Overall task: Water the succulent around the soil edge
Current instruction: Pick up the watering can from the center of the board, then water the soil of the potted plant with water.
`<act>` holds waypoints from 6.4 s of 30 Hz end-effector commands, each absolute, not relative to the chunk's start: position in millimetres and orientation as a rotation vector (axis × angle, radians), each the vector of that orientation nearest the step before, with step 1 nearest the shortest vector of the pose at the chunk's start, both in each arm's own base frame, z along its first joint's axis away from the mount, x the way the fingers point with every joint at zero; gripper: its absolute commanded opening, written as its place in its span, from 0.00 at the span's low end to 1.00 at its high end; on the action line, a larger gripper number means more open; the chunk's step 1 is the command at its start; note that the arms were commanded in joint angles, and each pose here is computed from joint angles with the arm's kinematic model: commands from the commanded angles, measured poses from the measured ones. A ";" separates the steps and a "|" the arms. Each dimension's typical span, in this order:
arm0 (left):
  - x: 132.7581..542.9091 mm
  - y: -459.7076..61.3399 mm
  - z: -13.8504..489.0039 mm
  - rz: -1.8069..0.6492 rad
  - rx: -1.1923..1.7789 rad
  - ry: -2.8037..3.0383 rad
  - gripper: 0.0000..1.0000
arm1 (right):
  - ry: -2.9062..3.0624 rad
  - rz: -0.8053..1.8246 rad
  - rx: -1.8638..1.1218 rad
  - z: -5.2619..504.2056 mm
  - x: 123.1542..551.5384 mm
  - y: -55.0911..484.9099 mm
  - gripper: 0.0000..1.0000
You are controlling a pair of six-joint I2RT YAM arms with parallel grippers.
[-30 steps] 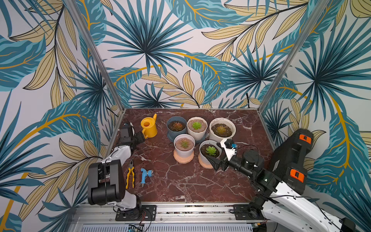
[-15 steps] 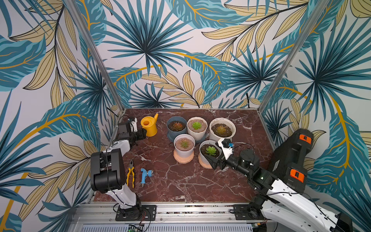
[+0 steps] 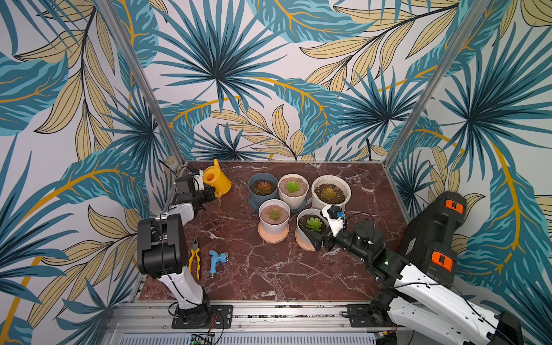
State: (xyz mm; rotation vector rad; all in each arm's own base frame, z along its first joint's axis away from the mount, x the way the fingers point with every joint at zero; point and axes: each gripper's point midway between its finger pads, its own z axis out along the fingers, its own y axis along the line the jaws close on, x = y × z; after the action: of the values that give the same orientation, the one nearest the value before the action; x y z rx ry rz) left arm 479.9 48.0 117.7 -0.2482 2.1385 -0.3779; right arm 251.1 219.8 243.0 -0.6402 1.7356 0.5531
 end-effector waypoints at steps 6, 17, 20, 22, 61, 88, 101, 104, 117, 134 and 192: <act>431.9 6.3 238.0 -0.122 -0.140 1.878 0.00 | 1.736 0.505 -0.527 257.4 257.1 204.2 0.99; 275.1 -134.1 340.5 -0.386 0.312 1.666 0.00 | 1.788 0.623 -0.391 312.1 247.3 196.6 0.97; 247.5 -168.9 337.1 -0.447 0.471 1.682 0.00 | 1.794 0.739 -0.344 332.8 242.4 204.1 0.91; 234.1 -188.8 325.8 -0.453 0.570 1.676 0.00 | 1.784 0.797 -0.285 344.5 242.1 204.4 0.89; 178.5 -264.1 292.0 -0.687 0.862 1.647 0.00 | 1.803 1.069 0.048 276.4 270.1 225.8 0.47; 145.6 -272.9 313.2 -0.753 0.974 1.208 0.51 | 1.648 1.369 0.298 325.9 235.2 195.2 0.00; 158.8 -288.0 304.9 -0.765 0.938 1.240 0.16 | 1.633 1.411 0.324 326.3 234.3 195.7 0.00; 164.5 -286.8 305.2 -0.757 0.905 1.271 0.00 | 1.648 1.378 0.311 322.7 235.2 195.0 0.00; 187.5 -237.3 303.8 -0.569 0.772 1.429 0.00 | 1.711 0.664 -0.149 364.3 228.2 153.4 0.88; 199.4 -166.4 277.0 -0.492 0.641 1.769 0.00 | 1.618 0.504 -0.288 303.4 242.9 159.8 1.00; 252.2 -208.1 280.4 -0.261 0.999 2.132 0.00 | 1.682 0.463 -0.317 280.3 250.8 164.9 1.00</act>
State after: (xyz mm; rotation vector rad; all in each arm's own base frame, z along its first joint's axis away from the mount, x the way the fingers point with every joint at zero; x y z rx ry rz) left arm 248.1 -204.8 256.5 0.9997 2.1849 -0.2517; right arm 250.9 166.8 282.7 -0.3139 1.6879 0.4822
